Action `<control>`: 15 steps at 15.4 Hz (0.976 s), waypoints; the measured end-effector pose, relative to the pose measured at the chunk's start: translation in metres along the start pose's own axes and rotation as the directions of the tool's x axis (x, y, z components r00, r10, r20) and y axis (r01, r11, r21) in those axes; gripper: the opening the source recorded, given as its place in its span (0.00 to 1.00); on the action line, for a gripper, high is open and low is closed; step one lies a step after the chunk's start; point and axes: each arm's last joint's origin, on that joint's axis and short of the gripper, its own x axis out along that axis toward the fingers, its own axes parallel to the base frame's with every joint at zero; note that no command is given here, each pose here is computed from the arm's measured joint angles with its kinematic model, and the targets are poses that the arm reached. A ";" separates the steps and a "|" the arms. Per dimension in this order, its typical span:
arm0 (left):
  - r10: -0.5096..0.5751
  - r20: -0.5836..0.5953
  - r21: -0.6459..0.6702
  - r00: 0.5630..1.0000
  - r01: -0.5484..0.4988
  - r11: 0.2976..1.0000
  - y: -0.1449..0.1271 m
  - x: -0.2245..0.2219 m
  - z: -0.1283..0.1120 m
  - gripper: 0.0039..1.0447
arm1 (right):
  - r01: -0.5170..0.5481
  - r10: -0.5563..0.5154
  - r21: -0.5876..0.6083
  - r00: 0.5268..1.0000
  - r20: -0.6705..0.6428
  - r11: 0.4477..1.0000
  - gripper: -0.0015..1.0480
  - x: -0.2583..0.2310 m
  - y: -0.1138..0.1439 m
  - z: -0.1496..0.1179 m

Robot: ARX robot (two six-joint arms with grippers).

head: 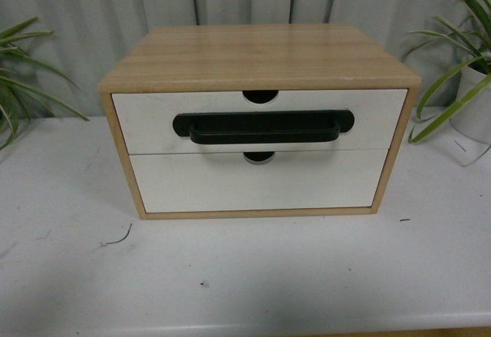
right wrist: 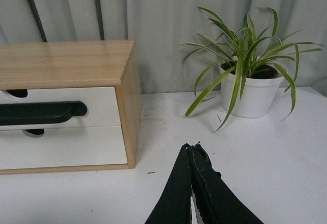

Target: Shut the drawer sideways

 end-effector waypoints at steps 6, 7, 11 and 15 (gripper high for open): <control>0.000 0.011 0.000 1.000 0.000 1.000 0.000 -0.007 -0.006 0.01 | 0.000 0.000 -0.002 1.000 0.015 1.000 0.02 -0.006 0.000 -0.008; 0.000 0.012 0.000 1.000 0.000 1.000 0.000 -0.008 -0.006 0.01 | 0.000 0.000 -0.002 1.000 0.004 1.000 0.02 -0.008 0.000 -0.009; 0.000 0.025 0.000 1.000 0.000 1.000 0.000 -0.020 -0.007 0.01 | 0.002 -0.002 -0.002 1.000 -0.003 1.000 0.02 -0.018 0.000 -0.012; 0.002 0.000 0.000 1.000 -0.002 1.000 0.000 -0.019 -0.010 0.01 | 0.000 0.000 -0.003 1.000 0.005 1.000 0.02 -0.018 0.000 -0.011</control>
